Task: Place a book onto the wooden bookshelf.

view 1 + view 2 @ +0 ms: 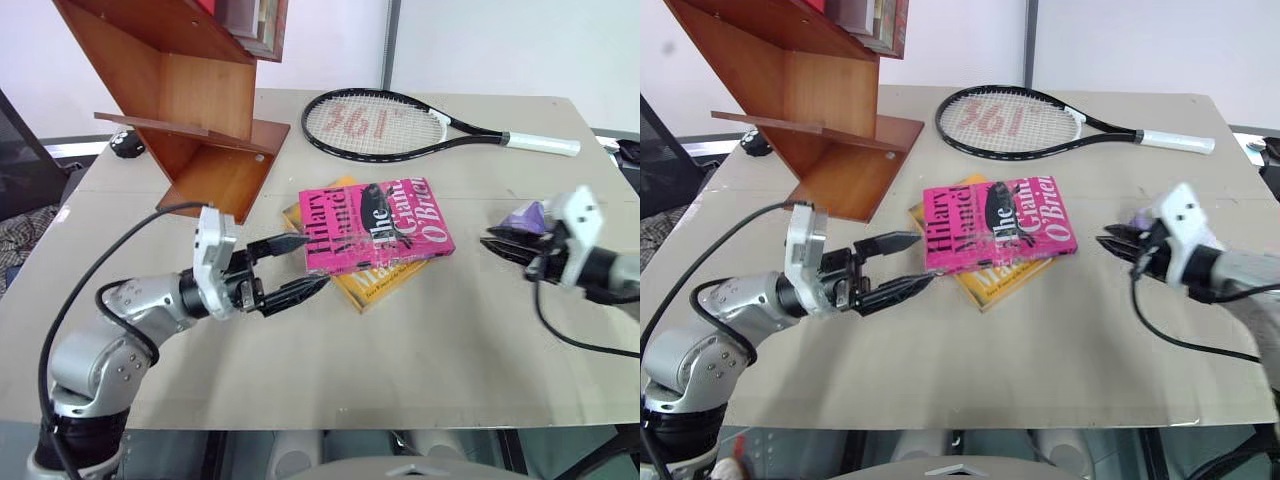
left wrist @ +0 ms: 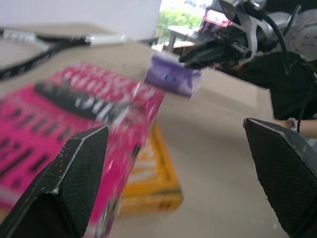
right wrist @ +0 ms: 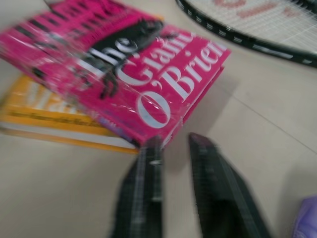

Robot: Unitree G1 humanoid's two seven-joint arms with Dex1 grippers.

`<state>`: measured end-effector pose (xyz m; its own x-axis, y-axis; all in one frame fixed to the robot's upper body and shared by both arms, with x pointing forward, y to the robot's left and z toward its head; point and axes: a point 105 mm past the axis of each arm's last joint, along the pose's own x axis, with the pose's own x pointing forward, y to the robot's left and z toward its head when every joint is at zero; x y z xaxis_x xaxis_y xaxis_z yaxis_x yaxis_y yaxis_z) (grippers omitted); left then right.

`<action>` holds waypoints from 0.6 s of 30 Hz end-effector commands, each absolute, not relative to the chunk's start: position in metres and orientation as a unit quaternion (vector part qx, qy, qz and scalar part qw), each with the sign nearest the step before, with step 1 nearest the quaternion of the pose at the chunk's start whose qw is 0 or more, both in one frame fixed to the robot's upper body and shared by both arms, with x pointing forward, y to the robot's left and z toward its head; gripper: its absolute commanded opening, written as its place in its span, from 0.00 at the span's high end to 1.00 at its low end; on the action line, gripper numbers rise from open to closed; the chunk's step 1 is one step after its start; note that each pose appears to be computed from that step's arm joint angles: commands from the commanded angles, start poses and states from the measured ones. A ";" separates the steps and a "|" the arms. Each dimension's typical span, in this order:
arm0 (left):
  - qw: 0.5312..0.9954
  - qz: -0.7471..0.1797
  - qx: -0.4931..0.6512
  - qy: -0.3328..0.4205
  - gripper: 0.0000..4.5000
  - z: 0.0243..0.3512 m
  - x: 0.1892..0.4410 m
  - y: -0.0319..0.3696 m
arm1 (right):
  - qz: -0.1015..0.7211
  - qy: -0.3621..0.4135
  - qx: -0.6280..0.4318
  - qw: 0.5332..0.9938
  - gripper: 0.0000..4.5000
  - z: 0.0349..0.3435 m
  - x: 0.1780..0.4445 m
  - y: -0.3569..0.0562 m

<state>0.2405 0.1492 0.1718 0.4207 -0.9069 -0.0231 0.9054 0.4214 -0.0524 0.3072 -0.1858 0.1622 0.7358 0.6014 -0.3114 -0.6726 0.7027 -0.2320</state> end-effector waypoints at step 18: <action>0.890 -0.454 0.029 0.036 0.00 0.156 0.237 0.184 | 0.398 0.090 -0.279 0.869 1.00 0.135 0.353 -0.102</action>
<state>0.2367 0.1843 0.1492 0.5785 -0.8082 -0.1102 0.8121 0.5834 -0.0159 0.3518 -0.1092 0.1267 0.6576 0.6414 -0.3953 -0.7529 0.5415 -0.3739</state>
